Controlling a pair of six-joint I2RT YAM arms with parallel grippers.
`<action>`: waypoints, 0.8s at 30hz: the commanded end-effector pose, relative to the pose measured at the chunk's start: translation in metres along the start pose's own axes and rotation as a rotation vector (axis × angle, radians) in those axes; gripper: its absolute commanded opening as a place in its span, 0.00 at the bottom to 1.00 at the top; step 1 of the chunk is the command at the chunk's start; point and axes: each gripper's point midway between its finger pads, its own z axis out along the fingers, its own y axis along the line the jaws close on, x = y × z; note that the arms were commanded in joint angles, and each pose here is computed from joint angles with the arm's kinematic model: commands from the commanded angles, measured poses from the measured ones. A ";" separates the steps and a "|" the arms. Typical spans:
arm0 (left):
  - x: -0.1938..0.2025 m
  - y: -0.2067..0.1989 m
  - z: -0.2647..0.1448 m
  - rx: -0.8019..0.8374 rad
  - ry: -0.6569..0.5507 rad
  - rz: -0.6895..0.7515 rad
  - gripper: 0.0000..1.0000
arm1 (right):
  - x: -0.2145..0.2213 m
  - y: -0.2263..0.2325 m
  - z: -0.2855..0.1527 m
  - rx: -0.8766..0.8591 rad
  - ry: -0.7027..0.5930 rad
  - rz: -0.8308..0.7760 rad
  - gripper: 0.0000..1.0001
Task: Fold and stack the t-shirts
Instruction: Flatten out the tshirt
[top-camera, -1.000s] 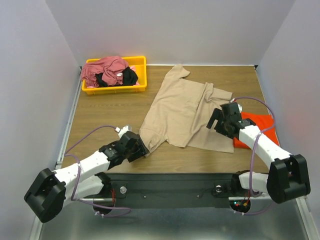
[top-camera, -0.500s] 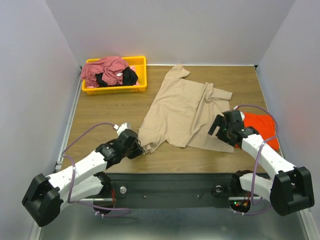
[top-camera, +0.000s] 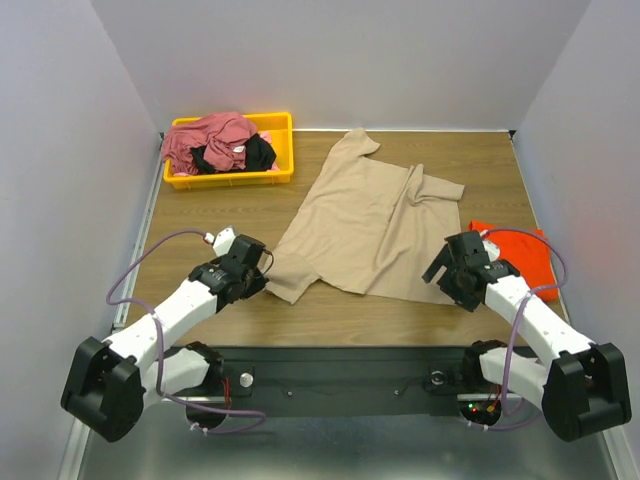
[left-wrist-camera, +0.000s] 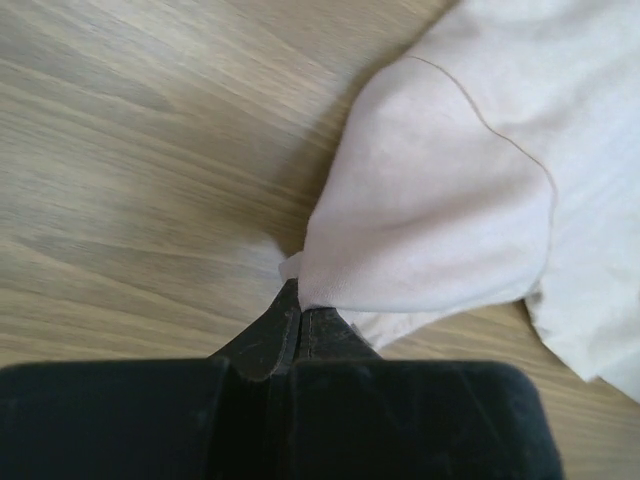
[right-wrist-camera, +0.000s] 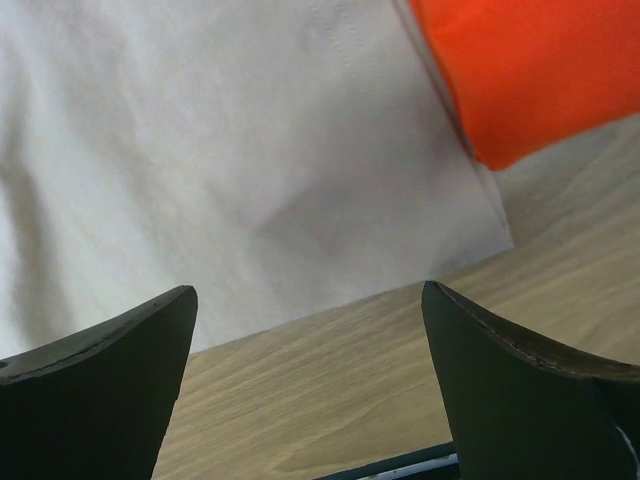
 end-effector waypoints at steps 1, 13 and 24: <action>-0.023 0.017 0.013 -0.099 -0.082 -0.008 0.00 | -0.008 -0.013 -0.005 0.067 -0.056 0.109 1.00; -0.080 -0.037 -0.001 0.055 -0.184 -0.018 0.00 | 0.001 -0.035 0.014 0.200 -0.053 0.157 1.00; -0.065 -0.026 0.009 0.021 -0.134 -0.005 0.00 | 0.005 -0.036 0.030 0.192 -0.073 0.168 0.77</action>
